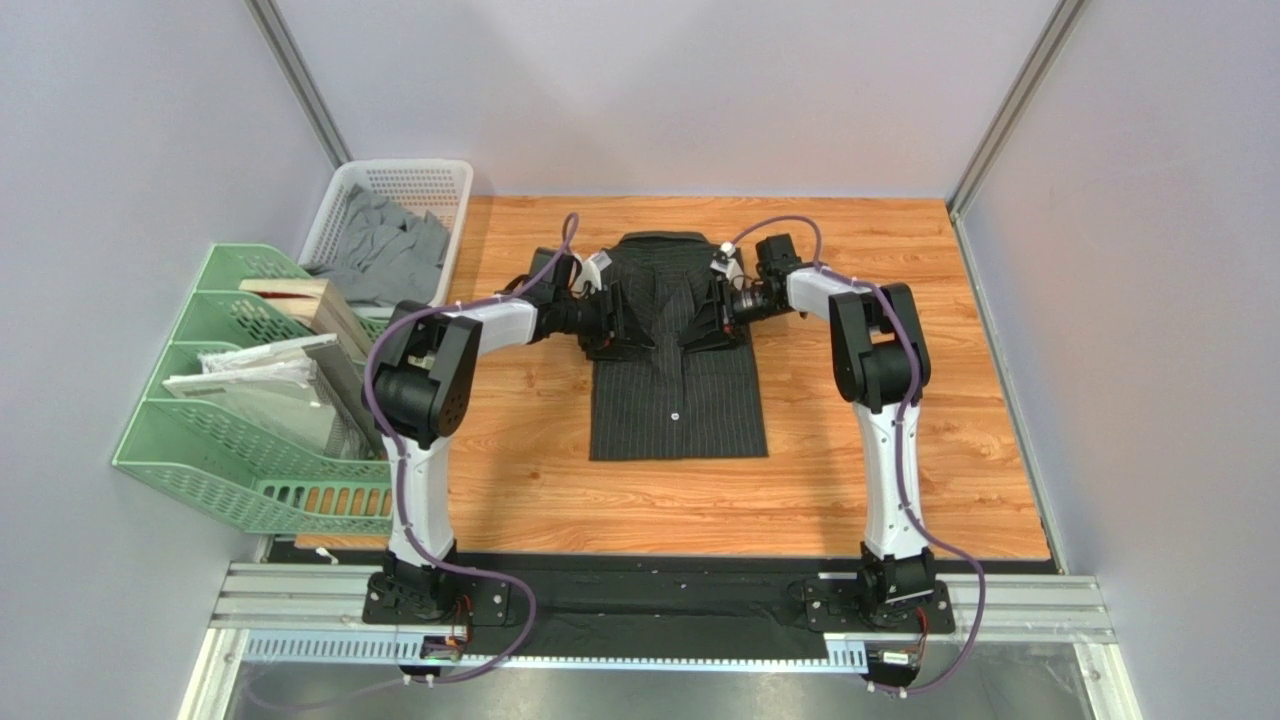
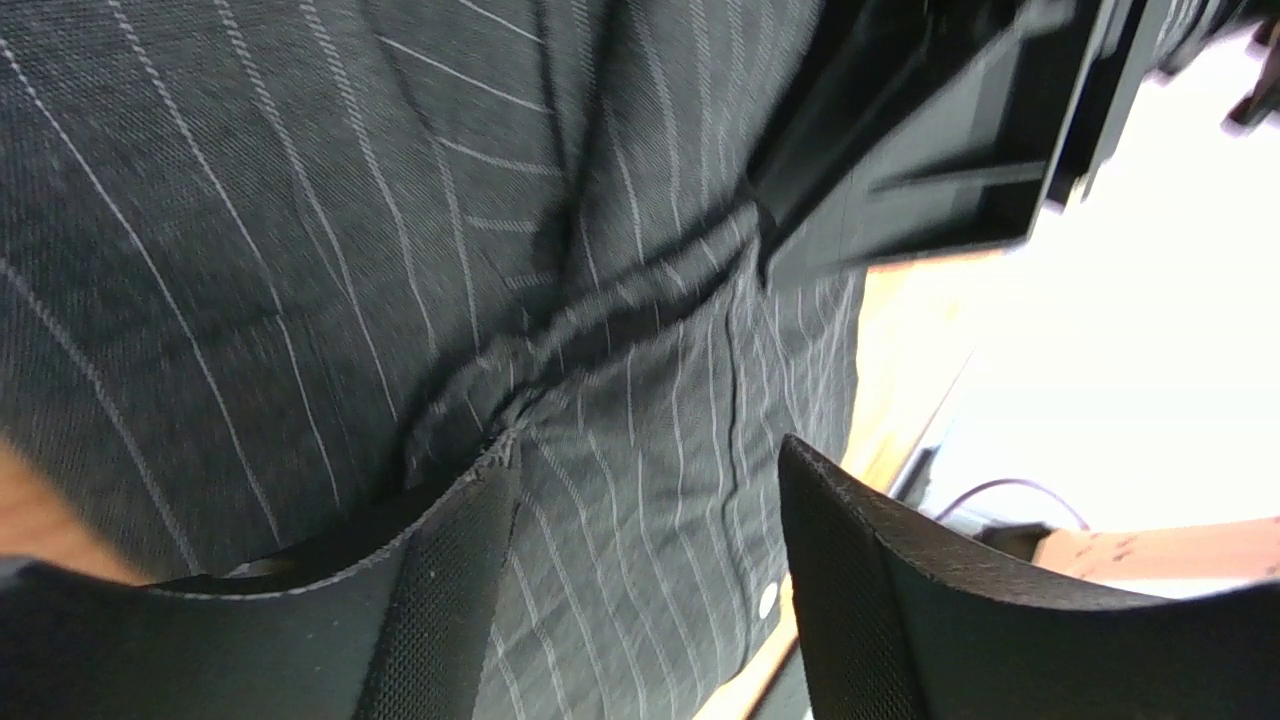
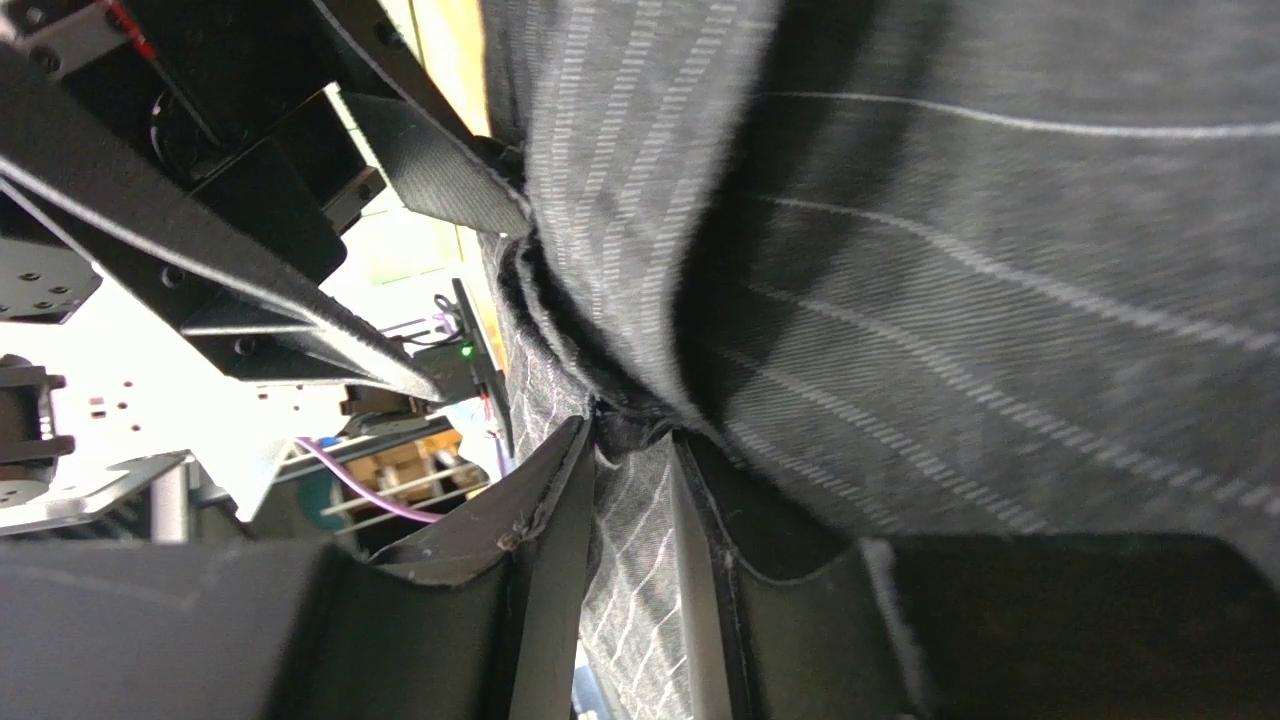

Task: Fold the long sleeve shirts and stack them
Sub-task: Fold the shirt

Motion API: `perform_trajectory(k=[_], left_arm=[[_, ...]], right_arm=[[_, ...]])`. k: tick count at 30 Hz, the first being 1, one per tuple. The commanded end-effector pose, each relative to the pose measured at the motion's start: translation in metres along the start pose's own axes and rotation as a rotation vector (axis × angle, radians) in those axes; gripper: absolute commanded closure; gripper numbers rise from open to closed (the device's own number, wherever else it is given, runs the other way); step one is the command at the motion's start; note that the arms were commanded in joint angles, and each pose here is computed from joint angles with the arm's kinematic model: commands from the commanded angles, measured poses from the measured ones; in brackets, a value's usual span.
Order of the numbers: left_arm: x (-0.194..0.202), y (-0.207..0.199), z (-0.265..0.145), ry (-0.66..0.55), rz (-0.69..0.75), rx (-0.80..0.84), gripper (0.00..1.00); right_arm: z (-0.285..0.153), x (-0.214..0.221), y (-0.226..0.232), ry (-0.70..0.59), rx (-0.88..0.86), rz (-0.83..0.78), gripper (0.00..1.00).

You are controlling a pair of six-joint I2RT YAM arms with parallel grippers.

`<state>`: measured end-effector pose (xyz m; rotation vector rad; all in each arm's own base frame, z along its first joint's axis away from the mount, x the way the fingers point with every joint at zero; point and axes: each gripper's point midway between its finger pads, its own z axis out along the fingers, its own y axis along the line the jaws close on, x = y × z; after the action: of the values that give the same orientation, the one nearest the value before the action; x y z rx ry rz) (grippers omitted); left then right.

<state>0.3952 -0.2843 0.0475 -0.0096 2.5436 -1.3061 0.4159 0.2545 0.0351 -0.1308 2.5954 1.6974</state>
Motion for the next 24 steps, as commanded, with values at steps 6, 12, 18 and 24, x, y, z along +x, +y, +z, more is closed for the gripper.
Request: perform_trajectory(k=[6,12,18,24], left_arm=[[0.001,-0.057,-0.082,-0.069,0.715,-0.099,0.27],[0.064,-0.070,-0.089,0.047,1.298,-0.241,0.35],[0.127,-0.087,-0.059,0.100,1.625,-0.235,0.36],[0.178,-0.097,-0.021,0.144,1.757,-0.180,0.36]], right_arm=[[-0.055,-0.014,0.117,-0.103,-0.038,-0.386,0.66],[-0.044,0.013,0.116,-0.029,0.007,-0.457,0.74],[-0.007,0.024,0.079,0.080,-0.036,-0.403,0.77],[0.009,0.019,0.026,0.133,0.046,-0.384,0.79]])
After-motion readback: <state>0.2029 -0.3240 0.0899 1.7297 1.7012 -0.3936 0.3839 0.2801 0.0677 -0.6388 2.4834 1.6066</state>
